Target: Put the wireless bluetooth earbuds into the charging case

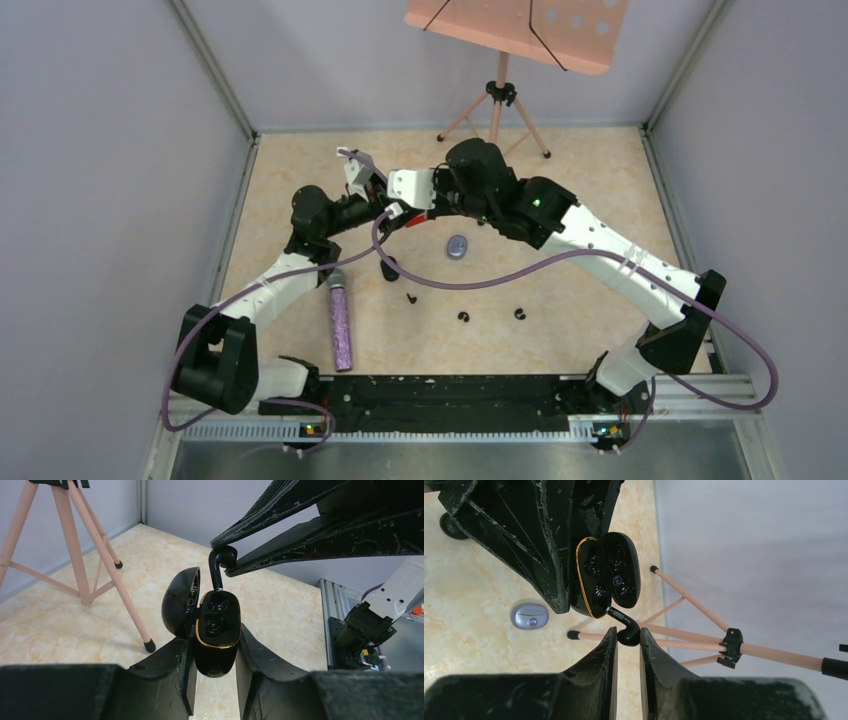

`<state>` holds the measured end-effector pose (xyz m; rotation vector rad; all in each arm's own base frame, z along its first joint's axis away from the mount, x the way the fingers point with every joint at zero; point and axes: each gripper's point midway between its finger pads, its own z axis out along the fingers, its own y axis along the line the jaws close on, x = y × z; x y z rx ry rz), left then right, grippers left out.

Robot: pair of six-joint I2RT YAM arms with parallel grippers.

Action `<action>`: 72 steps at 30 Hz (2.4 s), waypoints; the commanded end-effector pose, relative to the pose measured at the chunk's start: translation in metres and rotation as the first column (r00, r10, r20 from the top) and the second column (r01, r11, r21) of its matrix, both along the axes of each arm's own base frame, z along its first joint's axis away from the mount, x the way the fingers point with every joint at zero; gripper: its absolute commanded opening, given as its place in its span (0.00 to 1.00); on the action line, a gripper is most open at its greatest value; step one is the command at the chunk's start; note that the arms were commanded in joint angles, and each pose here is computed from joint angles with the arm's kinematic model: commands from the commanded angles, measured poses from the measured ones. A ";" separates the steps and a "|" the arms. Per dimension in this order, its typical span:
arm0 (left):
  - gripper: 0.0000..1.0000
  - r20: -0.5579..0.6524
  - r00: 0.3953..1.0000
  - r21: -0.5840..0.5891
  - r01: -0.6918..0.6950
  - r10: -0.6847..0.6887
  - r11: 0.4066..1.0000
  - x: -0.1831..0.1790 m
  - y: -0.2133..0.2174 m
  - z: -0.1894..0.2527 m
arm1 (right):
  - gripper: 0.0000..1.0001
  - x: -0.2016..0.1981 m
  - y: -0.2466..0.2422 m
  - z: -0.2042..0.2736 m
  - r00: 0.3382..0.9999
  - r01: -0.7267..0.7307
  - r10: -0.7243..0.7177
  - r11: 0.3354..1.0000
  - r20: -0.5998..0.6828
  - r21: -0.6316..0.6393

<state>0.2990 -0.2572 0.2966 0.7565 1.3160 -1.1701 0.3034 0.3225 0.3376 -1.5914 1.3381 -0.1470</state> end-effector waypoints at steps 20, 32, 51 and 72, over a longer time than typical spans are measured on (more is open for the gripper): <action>0.00 0.057 0.998 -0.045 -0.009 0.011 0.999 0.000 0.000 0.025 | 0.00 -0.001 0.015 0.010 0.978 -0.147 0.162 0.983 0.136 -0.113; 0.00 0.046 0.999 -0.050 -0.019 0.021 0.999 0.001 0.001 0.025 | 0.00 0.000 0.014 0.000 0.972 -0.160 0.184 0.973 0.144 -0.166; 0.00 -0.014 0.997 -0.069 -0.079 0.078 0.994 0.015 0.003 0.023 | 0.04 -0.013 0.030 0.000 0.915 -0.312 0.351 0.929 0.201 -0.200; 0.00 0.047 0.995 -0.043 -0.089 0.091 0.995 0.015 0.004 0.016 | 0.38 -0.026 0.020 0.033 0.953 -0.290 0.292 0.956 -0.079 0.042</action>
